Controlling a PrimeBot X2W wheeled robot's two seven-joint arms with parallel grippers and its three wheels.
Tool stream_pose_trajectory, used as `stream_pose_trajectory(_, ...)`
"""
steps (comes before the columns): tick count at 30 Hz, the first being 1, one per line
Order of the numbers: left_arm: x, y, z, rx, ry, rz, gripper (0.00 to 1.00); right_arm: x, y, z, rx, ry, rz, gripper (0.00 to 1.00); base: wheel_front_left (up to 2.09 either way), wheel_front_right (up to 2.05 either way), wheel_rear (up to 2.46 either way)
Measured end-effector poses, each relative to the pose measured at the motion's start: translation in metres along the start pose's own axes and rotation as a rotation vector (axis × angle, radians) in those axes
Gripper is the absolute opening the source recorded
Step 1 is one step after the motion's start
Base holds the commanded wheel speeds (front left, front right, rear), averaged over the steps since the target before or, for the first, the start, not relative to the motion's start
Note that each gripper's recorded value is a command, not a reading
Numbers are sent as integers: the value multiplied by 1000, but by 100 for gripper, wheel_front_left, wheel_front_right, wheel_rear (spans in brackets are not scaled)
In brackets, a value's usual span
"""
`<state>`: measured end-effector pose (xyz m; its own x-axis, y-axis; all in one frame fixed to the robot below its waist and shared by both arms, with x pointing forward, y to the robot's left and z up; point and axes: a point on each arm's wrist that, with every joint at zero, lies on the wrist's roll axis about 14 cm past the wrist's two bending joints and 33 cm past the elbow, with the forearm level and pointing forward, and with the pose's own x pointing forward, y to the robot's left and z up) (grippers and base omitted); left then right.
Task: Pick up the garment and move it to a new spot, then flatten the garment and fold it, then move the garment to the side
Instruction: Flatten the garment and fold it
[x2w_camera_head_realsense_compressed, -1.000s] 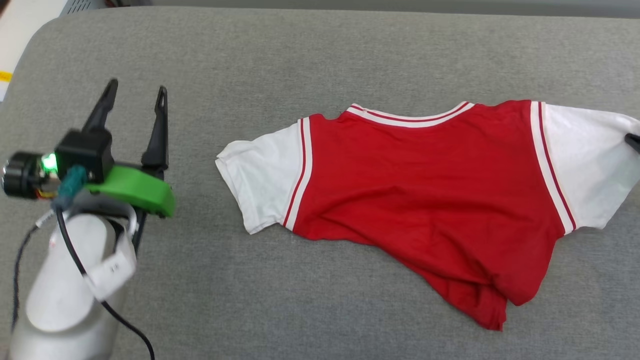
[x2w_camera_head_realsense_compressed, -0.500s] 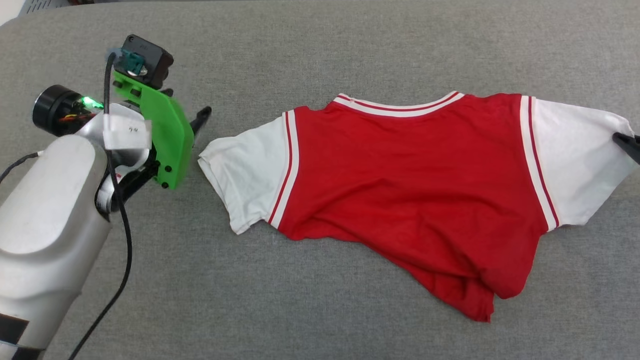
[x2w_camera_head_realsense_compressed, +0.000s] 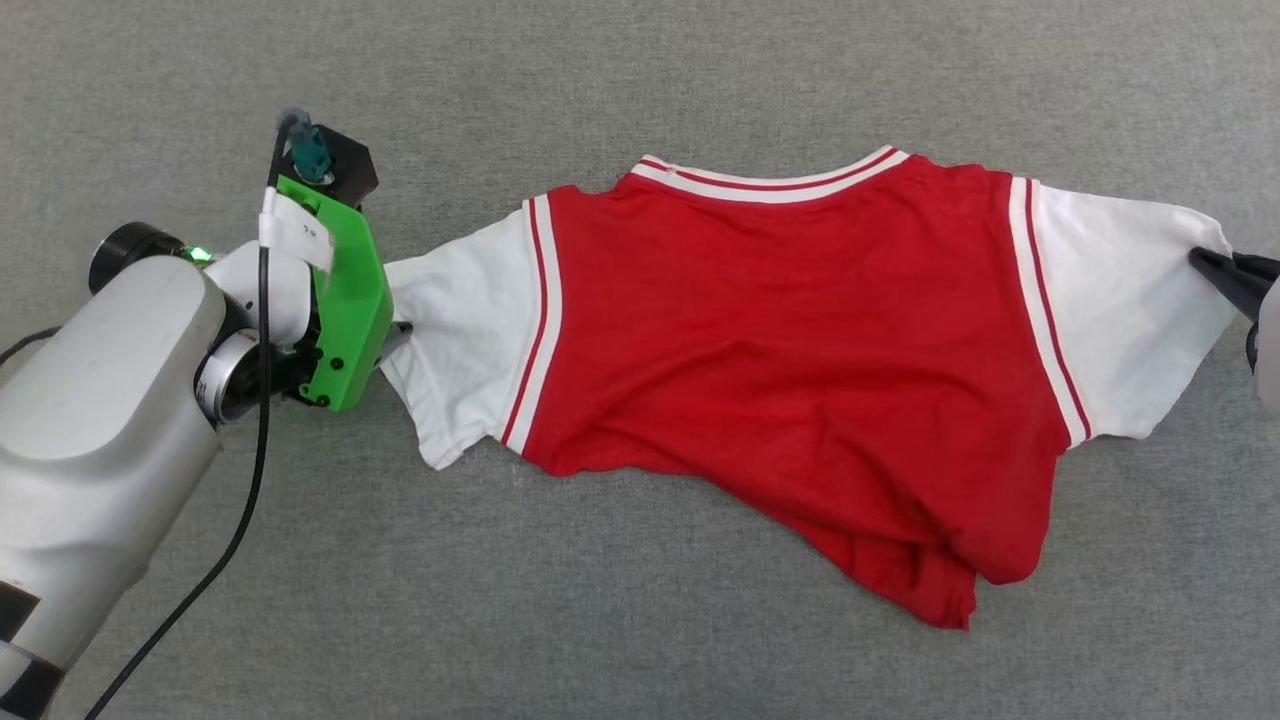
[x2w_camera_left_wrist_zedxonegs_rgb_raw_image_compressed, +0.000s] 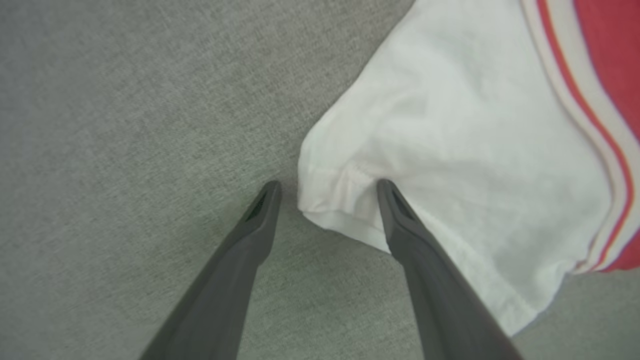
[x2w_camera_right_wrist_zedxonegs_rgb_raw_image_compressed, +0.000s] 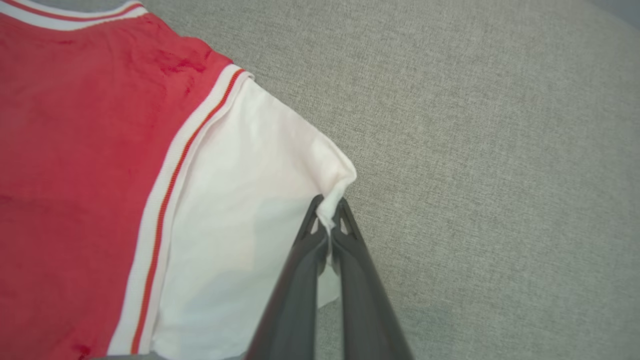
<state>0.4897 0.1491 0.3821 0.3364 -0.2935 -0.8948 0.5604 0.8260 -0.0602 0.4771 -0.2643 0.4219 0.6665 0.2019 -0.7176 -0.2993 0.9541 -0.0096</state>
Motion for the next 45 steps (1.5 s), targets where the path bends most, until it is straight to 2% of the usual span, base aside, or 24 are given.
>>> stream_pose_trajectory(5, 13, 0, -11, 20, 71, -5, 100, 2, 0, -10, 4, 26, 1, 0, 0, 0, 0)
stream_pose_trajectory(6, 15, 0, -11, 16, 76, -12, 36, 3, 0, -12, 5, 28, 0, 0, 0, 0, 0)
stream_pose_trajectory(7, 15, 0, -11, 12, 78, -17, 0, 3, 0, -13, 5, 29, 0, 0, 0, 0, 0)
stream_pose_trajectory(14, 11, -6, 5, 32, -58, -23, 0, 1, 2, -4, -4, -11, 1, 0, 0, 0, 0)
stream_pose_trajectory(18, -9, -9, 36, 59, -263, -12, 0, -8, 2, 19, -16, -111, -7, 0, 0, 0, 0)
stream_pose_trajectory(26, -103, 5, 108, 200, -668, 114, 0, -54, -9, 91, -32, -401, -50, 0, 0, 0, 0)
stream_pose_trajectory(34, -206, -17, 161, 331, -990, 212, 0, -112, -8, 153, -88, -653, -79, 0, 0, 0, 0)
stream_pose_trajectory(40, -262, -29, 187, 375, -1130, 267, 0, -155, -10, 200, -141, -827, -124, 0, 0, 0, 0)
stream_pose_trajectory(45, -282, -28, 208, 382, -1181, 286, 0, -163, -5, 229, -191, -880, -143, 0, 0, 0, 0)
